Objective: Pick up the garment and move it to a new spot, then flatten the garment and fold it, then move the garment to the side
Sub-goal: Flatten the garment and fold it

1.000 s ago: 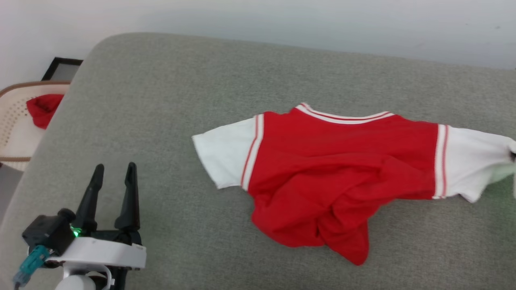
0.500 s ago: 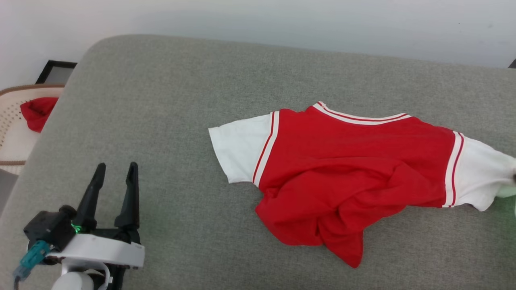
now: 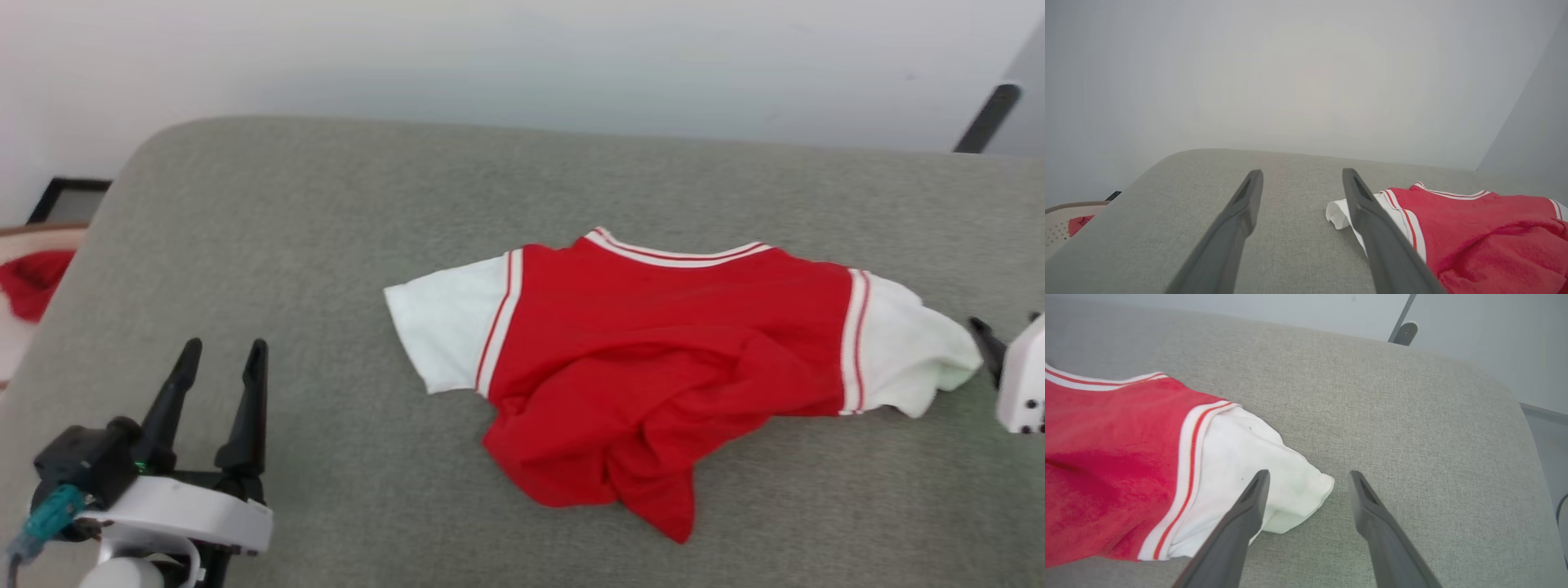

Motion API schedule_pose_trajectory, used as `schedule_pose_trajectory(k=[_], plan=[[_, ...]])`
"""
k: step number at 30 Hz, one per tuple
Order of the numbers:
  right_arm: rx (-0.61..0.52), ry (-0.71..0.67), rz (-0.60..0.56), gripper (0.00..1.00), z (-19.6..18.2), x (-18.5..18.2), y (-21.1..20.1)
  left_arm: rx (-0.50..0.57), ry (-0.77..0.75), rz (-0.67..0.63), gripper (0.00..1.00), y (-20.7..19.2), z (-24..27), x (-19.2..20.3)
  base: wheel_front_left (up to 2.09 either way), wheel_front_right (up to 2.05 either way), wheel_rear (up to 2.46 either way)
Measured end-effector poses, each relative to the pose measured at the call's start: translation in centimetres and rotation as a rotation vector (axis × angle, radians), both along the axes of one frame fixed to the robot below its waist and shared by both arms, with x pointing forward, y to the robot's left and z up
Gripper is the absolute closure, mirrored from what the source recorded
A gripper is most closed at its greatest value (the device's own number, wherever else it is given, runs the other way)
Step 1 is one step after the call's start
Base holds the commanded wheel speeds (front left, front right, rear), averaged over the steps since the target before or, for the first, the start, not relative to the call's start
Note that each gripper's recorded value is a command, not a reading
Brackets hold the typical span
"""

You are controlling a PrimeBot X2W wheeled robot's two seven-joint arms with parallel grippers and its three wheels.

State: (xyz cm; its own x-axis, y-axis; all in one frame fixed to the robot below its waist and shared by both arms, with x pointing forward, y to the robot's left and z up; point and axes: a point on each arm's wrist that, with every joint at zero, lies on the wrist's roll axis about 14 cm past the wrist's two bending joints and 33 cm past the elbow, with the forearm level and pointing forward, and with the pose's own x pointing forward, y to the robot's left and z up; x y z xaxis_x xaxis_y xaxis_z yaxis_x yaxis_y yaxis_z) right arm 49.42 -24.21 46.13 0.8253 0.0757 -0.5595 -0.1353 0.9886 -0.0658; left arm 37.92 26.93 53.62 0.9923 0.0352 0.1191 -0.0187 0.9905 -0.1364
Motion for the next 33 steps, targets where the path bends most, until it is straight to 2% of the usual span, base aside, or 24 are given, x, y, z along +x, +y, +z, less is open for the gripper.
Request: schedule_pose_trajectory(k=[9, 20, 23, 28, 33], plan=[[0.085, -0.260, 0.020, 0.00, 3.8, -2.5, 1.2, 0.008, 0.047, -0.115, 0.00, -2.2, 1.1, 1.9, 0.00, 0.00, 0.00], [0.149, -0.390, -0.008, 0.00, 5.2, -5.7, 1.8, 0.035, 0.266, -0.292, 0.00, -5.0, 2.6, 7.5, 0.00, 0.00, 0.00], [0.151, -0.433, -0.016, 0.00, 5.9, -5.8, 1.7, 0.012, 0.364, -0.316, 0.00, -5.4, 2.0, 9.1, 0.00, 0.00, 0.00], [0.161, -0.430, -0.038, 0.00, 5.0, -6.3, 1.5, 0.025, 0.537, -0.333, 0.00, -5.7, -0.2, 11.5, 0.00, 0.00, 0.00], [0.154, -0.432, -0.058, 0.00, 4.5, -6.3, 0.9, 0.039, 0.743, -0.345, 0.00, -6.4, -4.2, 12.5, 0.00, 0.00, 0.00]])
